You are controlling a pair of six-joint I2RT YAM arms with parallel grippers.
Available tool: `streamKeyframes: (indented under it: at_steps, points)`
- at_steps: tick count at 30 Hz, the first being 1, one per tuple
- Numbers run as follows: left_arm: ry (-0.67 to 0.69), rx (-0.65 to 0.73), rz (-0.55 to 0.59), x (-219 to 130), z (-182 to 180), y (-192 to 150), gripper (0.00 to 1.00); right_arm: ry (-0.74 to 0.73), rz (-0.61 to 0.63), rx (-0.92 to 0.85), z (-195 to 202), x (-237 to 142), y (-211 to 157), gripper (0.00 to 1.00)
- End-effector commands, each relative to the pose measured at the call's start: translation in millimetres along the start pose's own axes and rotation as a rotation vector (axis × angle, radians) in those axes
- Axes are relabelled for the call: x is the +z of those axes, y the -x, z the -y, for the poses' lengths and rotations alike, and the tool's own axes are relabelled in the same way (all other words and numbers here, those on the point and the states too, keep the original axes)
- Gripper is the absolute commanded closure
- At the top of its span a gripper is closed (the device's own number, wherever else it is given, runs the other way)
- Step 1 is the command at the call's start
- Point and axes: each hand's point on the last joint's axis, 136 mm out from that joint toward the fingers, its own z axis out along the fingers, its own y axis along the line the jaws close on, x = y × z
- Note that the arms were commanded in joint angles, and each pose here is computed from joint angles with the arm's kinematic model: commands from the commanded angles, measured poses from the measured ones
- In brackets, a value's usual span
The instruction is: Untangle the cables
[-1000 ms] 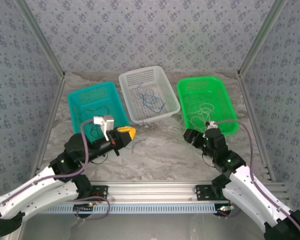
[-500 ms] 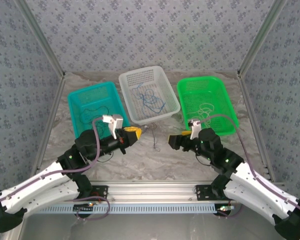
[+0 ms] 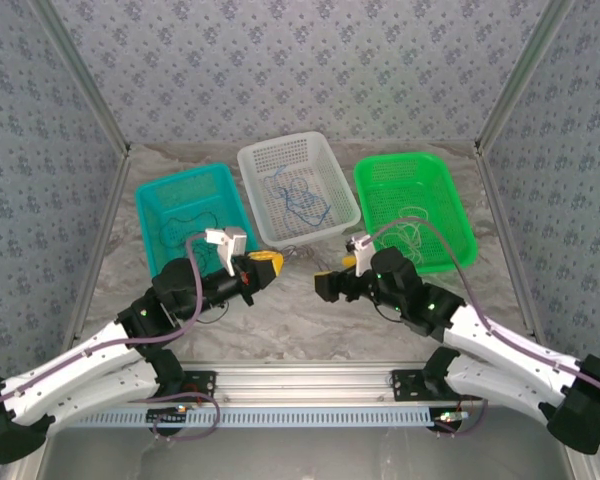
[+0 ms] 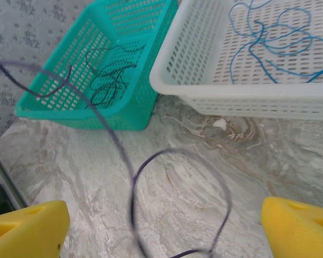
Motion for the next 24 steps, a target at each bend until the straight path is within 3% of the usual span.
streamKeyframes:
  at_steps: [1,6,11,19,24]
  points:
    - [-0.036,0.009,0.079,-4,16,29,1.0,0.046,0.035,-0.04,-19,4,15,0.07]
    - [-0.062,0.013,0.083,-1,23,33,1.0,0.017,0.028,-0.008,-14,19,10,0.15]
    - [-0.062,0.04,0.06,0,25,31,1.0,-0.006,0.057,0.02,-8,21,16,0.1]
    - [-0.06,0.038,0.059,-2,25,31,1.0,-0.005,0.052,-0.217,-24,12,19,0.08]
    - [-0.07,0.045,0.061,-5,28,35,1.0,-0.059,0.054,-0.293,-9,9,16,0.24]
